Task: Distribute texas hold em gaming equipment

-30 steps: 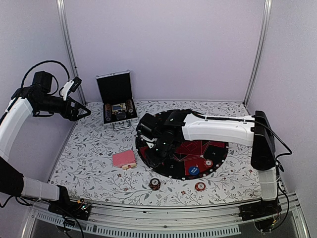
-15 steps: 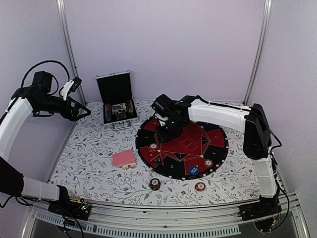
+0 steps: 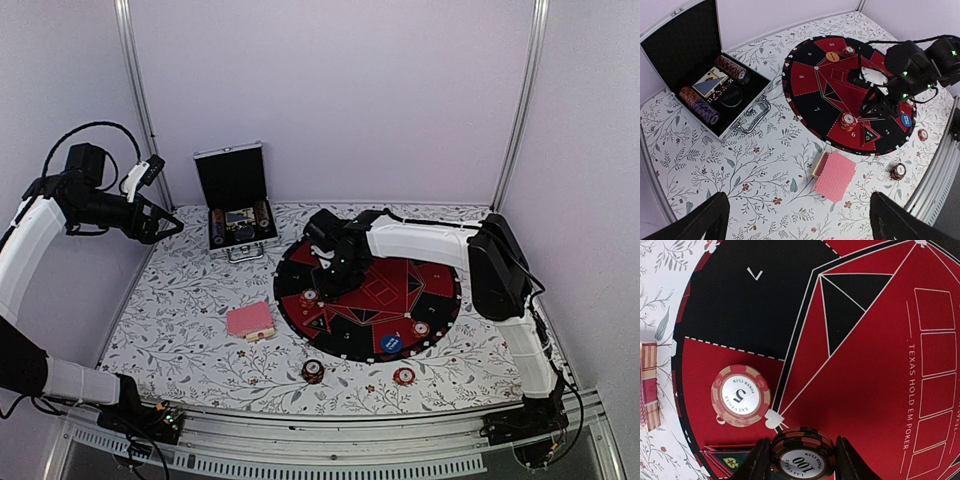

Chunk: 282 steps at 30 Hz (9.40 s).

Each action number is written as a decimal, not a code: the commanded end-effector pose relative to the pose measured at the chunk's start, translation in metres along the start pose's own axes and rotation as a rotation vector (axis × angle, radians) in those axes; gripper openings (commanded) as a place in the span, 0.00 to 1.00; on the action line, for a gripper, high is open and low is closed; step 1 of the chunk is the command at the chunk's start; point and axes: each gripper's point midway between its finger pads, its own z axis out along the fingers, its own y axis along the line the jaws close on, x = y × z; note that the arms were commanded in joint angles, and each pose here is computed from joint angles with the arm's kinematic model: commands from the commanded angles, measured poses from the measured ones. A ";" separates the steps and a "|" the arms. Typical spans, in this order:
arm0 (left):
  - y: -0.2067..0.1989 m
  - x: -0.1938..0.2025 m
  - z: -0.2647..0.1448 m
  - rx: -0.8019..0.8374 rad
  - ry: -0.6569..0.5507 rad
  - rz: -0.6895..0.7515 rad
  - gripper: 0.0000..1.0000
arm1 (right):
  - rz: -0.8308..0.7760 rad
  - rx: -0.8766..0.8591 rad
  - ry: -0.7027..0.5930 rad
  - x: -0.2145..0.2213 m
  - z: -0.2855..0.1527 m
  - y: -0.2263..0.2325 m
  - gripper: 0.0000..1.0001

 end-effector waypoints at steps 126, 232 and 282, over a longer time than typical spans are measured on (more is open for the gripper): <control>-0.008 -0.006 -0.013 -0.003 -0.022 0.020 1.00 | -0.167 -0.075 0.005 0.085 -0.087 0.091 0.35; -0.012 -0.001 -0.013 0.016 -0.005 0.026 1.00 | -0.295 -0.141 0.131 0.145 -0.036 0.136 0.84; -0.039 0.101 0.080 0.065 0.365 0.221 1.00 | -0.076 -0.020 0.067 0.125 -0.084 0.037 0.28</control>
